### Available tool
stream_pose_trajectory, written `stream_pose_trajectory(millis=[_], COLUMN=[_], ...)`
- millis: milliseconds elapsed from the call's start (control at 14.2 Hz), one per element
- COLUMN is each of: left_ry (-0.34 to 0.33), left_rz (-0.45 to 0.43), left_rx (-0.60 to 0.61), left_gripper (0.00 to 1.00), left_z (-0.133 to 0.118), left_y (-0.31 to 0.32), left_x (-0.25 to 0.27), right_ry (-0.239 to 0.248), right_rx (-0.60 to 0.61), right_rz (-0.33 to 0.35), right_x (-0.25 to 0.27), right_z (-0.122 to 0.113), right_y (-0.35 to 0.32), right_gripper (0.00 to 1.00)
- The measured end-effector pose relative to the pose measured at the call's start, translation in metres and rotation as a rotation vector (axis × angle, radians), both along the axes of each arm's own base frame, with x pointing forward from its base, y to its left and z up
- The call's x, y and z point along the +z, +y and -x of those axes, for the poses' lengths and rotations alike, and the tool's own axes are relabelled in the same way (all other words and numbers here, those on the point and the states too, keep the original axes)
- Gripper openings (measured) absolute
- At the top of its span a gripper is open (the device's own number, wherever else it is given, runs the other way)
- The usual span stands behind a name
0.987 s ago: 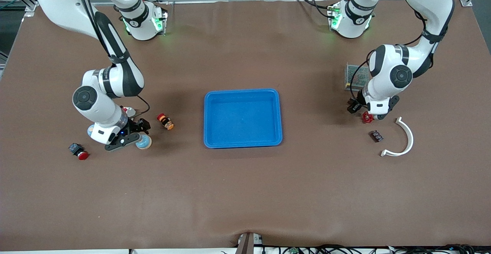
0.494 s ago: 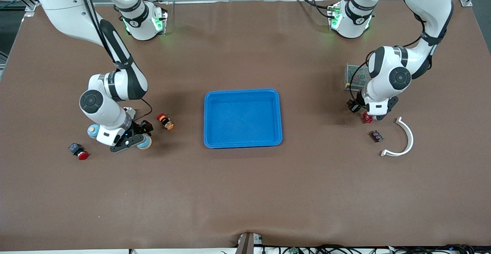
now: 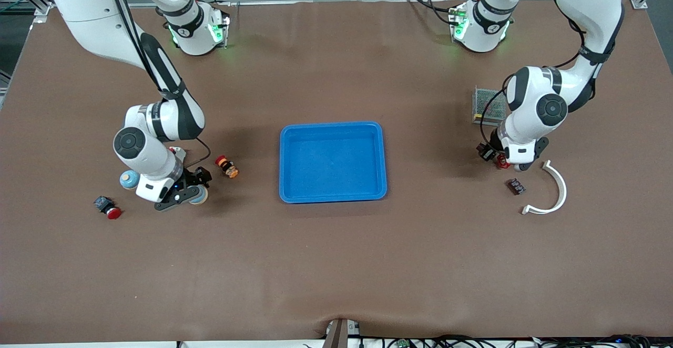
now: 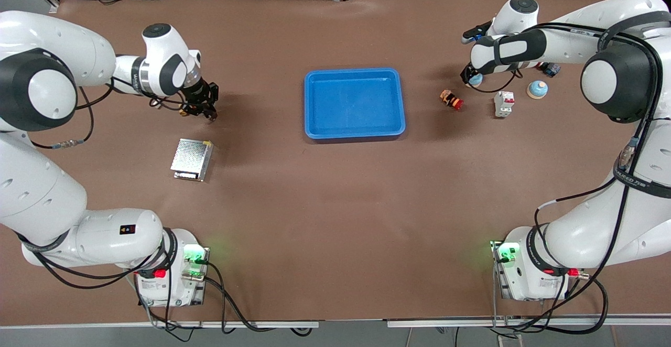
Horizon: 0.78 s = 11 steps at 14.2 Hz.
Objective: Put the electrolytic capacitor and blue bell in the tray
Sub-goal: 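Grasp the bell with the right gripper while the left gripper grasps the capacitor, then carry the capacitor into the tray with the left gripper while the right lifts the bell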
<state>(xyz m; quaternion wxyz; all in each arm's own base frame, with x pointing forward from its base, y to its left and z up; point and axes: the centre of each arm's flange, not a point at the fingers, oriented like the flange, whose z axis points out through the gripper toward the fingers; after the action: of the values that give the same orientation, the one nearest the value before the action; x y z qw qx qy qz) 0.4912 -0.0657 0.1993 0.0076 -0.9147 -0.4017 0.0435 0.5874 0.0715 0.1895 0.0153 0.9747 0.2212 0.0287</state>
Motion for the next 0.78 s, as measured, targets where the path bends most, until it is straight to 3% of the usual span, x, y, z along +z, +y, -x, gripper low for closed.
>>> stream_pose_trajectory(millis=[353, 776], left_ry=[-0.044, -0.049], left_rz=[0.003, 0.001], left_rx=[0.049, 0.190], left_gripper=[0.30, 0.30], left_z=[-0.017, -0.024], left_y=[-0.076, -0.198], left_x=[0.029, 0.066], right_ry=[0.014, 0.015], right_rx=[0.005, 0.006], right_rz=[0.003, 0.004], right_x=[-0.009, -0.014], right_z=[0.001, 0.000], right_y=[0.000, 0.000], right_gripper=[1.00, 1.00])
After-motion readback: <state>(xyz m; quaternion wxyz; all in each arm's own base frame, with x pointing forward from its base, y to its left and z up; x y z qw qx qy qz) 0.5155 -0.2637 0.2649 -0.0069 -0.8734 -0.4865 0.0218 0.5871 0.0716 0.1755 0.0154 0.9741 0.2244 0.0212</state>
